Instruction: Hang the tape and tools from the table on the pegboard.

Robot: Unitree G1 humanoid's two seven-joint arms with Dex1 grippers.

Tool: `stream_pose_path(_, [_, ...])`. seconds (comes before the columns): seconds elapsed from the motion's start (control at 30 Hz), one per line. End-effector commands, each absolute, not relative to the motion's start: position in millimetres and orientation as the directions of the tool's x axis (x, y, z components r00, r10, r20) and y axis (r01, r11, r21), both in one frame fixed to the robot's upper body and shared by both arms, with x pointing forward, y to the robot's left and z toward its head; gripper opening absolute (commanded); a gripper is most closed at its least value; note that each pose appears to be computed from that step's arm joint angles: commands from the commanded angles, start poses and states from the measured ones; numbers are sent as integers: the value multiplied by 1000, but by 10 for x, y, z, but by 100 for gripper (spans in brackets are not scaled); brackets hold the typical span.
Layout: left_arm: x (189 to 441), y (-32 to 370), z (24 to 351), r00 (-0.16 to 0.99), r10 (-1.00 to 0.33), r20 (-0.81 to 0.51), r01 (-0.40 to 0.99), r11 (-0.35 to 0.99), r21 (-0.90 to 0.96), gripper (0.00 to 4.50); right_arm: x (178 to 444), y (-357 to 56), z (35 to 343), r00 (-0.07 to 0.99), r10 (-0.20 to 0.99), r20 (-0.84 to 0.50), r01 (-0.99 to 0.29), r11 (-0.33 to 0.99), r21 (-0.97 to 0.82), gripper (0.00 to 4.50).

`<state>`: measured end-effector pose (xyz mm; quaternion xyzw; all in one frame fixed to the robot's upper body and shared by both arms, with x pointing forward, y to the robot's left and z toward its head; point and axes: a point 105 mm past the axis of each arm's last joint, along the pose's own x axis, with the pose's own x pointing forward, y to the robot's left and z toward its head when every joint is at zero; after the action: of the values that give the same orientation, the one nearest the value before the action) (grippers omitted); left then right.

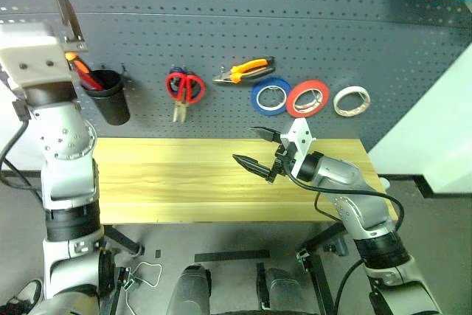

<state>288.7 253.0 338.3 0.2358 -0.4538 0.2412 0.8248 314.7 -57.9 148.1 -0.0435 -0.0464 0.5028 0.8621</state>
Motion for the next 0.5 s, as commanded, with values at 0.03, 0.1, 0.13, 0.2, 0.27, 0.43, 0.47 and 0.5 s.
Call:
stream_pose_path(0.03, [2783,2425,3308,502,166,849,-586,788,192,449,3224,-511,1572,470,878,92,-863,479,-162,450])
stream_pose_path(0.1, [2834,2354,3193,559,157,815,-541,813,215,449,3237,-492,1550,468,878,100,-864,479,-155,450])
stream_pose_path(0.13, [2877,2297,3133,590,139,795,-509,829,233,449,3234,-485,1536,468,878,102,-865,479,-153,450])
stream_pose_path(0.2, [2972,2161,3022,646,91,758,-425,868,258,449,3220,-487,1494,477,874,91,-857,486,-174,450])
stream_pose_path(0.27, [3055,2017,2955,679,32,733,-340,899,275,449,3212,-514,1460,488,869,86,-852,495,-170,450])
stream_pose_path(0.43, [3202,1641,2822,728,-148,670,-105,941,322,449,3146,-670,1418,522,851,61,-842,526,-125,450])
stream_pose_path(0.47, [3226,1588,2762,741,-179,647,-59,943,329,449,3117,-708,1411,530,846,60,-838,533,-118,450])
stream_pose_path(0.5, [3255,1525,2686,756,-216,618,-8,941,338,449,3079,-750,1408,540,840,62,-832,543,-114,450])
